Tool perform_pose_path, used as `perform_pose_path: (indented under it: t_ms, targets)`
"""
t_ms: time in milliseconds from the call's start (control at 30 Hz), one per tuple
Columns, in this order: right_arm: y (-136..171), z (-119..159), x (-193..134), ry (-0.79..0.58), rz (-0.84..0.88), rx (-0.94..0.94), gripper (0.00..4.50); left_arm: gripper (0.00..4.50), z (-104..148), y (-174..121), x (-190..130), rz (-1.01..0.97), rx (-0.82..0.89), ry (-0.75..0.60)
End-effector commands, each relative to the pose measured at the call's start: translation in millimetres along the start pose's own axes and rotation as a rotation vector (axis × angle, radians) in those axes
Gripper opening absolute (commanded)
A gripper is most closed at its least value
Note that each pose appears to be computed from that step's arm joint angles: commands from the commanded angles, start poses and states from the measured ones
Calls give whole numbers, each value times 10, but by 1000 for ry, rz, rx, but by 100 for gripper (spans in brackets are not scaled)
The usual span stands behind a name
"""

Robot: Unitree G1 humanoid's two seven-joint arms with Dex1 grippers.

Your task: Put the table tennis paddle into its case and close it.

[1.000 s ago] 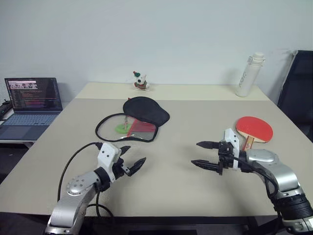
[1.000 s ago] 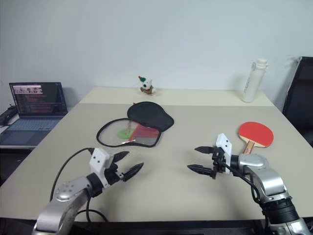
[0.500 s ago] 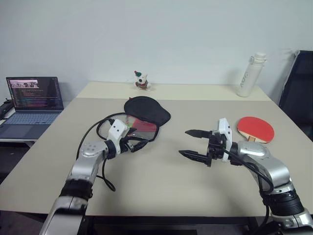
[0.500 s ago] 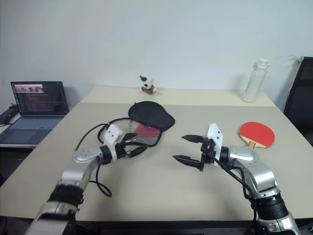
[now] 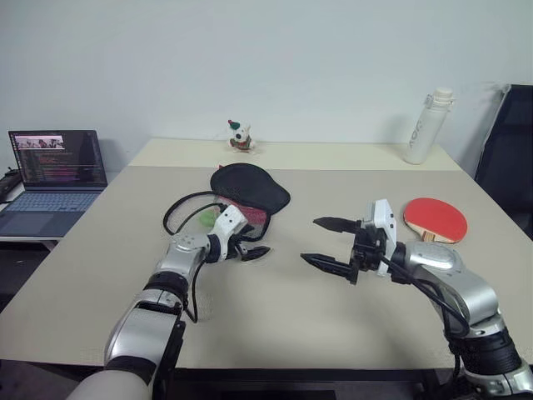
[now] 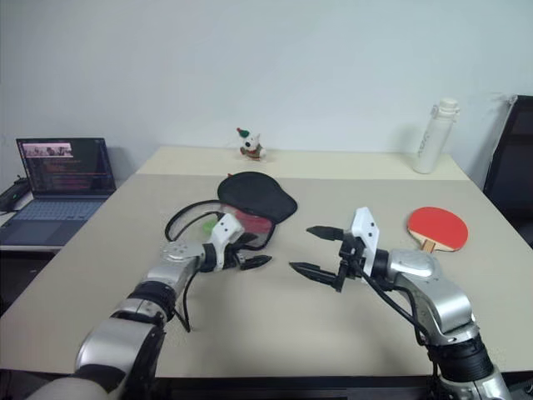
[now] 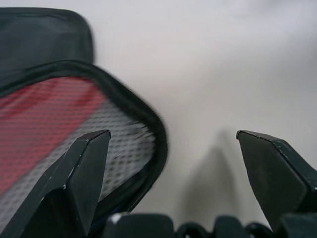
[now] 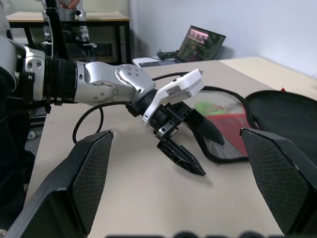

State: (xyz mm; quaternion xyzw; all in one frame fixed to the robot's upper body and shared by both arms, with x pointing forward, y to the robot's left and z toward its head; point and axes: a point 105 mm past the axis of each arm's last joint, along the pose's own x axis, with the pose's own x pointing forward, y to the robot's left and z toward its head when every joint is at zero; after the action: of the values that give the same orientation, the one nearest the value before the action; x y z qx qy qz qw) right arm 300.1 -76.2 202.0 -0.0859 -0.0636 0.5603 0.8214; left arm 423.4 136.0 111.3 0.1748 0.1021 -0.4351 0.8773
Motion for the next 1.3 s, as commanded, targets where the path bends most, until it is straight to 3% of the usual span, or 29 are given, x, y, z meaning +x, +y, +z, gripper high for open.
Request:
perform_pose_path:
  t_ms: [33,100,433,533,733,867,1000,1133,1300]
  targets:
    - [10,136,-30,-34,-15,-45,450,428,109,-10,36,-23,46,-13]
    - [-12,140,-39,-33,-27,-49,450,389,107,-27,49,-30,44,-15]
    - [-159,193,-78,-30,-74,-68,450,13,15,37,-27,18,-24,-31]
    - [-176,207,-75,-30,-75,-70,450,6,11,-24,-15,-21,-21,-38]
    - [-261,286,-146,-26,-90,-82,450,6,105,-464,64,-312,64,-62]
    - [-320,316,-260,2,-100,-96,450,6,-14,-821,-37,-545,170,2]
    - [-308,317,-318,26,-102,-102,450,6,-252,-1060,-379,-744,260,111]
    - [-285,316,-319,32,-103,-95,450,6,-455,-1113,-732,-816,305,222]
    - [-286,295,-284,33,-101,-85,450,6,-527,-932,-956,-761,350,288]
